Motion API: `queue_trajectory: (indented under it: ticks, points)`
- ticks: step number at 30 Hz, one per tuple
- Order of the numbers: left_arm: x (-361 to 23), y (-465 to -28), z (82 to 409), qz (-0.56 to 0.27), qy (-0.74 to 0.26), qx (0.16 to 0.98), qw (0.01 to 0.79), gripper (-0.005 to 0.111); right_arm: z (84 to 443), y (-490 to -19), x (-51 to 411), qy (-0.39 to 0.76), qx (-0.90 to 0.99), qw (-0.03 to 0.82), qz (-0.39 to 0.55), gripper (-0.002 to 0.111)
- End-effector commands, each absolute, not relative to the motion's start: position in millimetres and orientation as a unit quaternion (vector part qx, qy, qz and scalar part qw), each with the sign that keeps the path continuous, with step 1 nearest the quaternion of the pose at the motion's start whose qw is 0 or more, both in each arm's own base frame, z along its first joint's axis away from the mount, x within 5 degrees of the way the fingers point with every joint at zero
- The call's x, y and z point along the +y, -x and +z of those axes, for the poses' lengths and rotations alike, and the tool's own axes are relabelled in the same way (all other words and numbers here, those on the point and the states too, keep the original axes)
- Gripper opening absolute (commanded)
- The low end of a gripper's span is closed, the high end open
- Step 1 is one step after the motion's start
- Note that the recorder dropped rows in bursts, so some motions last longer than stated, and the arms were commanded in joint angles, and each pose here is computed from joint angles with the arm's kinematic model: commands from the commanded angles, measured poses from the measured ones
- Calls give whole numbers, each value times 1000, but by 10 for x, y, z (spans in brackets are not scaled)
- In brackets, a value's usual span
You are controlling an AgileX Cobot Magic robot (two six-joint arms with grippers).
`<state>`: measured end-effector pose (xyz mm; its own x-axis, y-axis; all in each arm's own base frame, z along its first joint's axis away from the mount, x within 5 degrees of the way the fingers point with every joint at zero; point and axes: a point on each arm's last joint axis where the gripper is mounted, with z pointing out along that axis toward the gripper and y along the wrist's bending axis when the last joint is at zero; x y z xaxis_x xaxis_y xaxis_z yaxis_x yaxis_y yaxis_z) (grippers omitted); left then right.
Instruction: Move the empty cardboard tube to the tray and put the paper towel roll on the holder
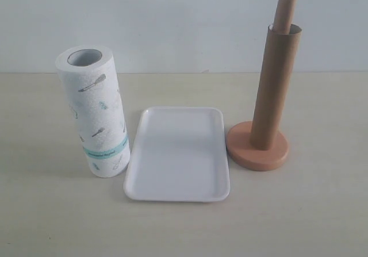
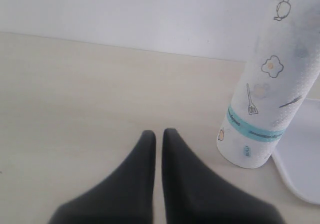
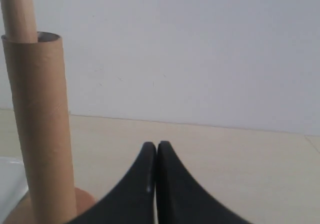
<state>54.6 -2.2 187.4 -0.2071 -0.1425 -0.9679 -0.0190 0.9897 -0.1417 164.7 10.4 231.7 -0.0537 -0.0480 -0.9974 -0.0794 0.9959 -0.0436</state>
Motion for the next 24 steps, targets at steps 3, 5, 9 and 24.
queue_trajectory:
  ticks: [3,5,9,24]
  points:
    - [-21,-546,1869,-51,55,773,630,5,2314,-1657,98,-2,733,678,52,0]
    - [-21,-546,1869,-51,55,773,630,5,2295,-1655,100,0,740,670,52,0]
    - [-21,-546,1869,-51,55,773,630,5,2297,-1647,168,45,738,670,62,0]
    - [-21,-546,1869,-51,55,773,630,5,2134,-2032,443,148,740,635,163,55]
